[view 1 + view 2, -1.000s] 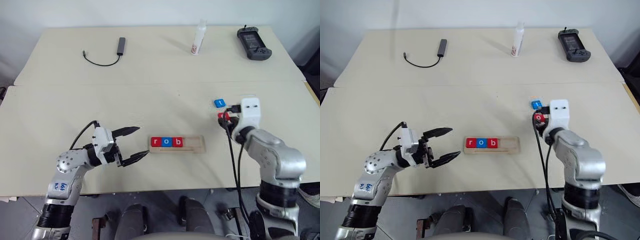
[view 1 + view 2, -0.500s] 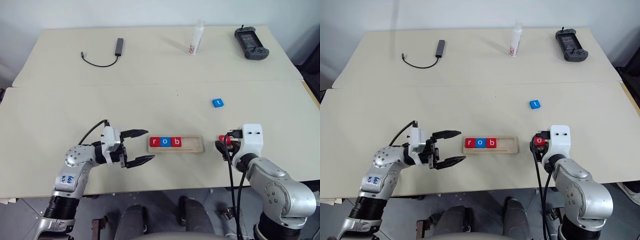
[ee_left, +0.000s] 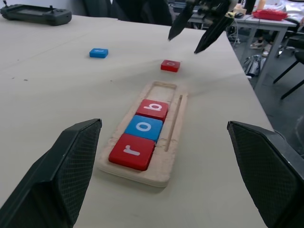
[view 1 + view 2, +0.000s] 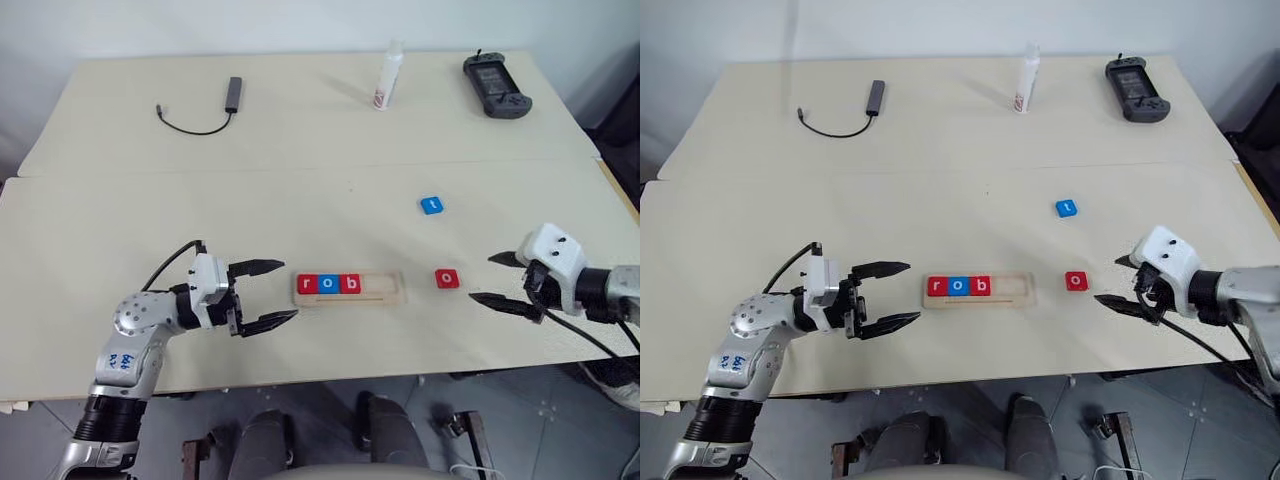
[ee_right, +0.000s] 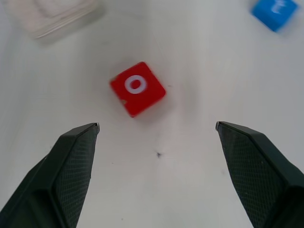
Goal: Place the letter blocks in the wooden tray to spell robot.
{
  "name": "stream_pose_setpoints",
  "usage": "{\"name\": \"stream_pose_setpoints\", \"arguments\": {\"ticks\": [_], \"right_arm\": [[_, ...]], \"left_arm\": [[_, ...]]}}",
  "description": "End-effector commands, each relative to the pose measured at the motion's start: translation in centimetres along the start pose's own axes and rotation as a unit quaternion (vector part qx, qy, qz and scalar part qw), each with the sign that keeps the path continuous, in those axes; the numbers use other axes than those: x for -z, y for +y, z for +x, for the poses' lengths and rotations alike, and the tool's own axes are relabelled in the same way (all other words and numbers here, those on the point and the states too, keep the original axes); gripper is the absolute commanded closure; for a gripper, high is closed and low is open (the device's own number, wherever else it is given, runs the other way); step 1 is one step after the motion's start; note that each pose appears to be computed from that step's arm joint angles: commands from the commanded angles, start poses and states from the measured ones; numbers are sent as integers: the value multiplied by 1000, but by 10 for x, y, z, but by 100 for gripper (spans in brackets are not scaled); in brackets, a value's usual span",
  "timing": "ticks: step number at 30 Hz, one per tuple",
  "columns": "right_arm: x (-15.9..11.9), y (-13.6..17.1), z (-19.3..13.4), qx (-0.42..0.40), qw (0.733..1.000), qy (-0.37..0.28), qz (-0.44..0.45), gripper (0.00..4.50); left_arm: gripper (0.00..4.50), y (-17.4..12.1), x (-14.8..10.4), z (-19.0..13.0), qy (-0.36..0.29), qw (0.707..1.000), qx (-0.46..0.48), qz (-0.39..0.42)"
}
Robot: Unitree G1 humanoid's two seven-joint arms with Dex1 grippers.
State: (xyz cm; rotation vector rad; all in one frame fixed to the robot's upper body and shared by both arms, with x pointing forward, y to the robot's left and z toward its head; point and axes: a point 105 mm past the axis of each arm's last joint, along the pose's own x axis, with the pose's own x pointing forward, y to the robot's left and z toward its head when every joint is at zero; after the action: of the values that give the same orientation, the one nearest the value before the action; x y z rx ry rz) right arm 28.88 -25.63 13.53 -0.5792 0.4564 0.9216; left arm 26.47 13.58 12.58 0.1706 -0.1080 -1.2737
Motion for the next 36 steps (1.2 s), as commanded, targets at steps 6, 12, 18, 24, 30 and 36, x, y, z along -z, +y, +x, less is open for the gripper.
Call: {"name": "stream_pose_setpoints", "arguments": {"ticks": [6, 12, 18, 24, 30, 36], "right_arm": [[8, -7, 19, -74, 995, -12, -61, 39], [8, -7, 32, -95, 993, -18, -65, 76], [4, -12, 37, -88, 993, -30, -77, 258], [-13, -18, 37, -82, 990, -50, -100, 305], [-63, -6, 43, -126, 978, -96, -135, 305], [-94, 20, 70, -177, 967, -99, -156, 305]], "left_arm": [[0, -5, -14, -12, 8, 1000, 3, 29], [0, -12, -17, -11, 7, 1000, -7, 25], [0, -16, -19, -9, 7, 1000, -8, 23], [0, -15, -20, -10, 7, 1000, -13, 26], [0, -14, -20, -10, 8, 999, -19, 25], [0, -11, -18, -7, 6, 999, -29, 24]]}}
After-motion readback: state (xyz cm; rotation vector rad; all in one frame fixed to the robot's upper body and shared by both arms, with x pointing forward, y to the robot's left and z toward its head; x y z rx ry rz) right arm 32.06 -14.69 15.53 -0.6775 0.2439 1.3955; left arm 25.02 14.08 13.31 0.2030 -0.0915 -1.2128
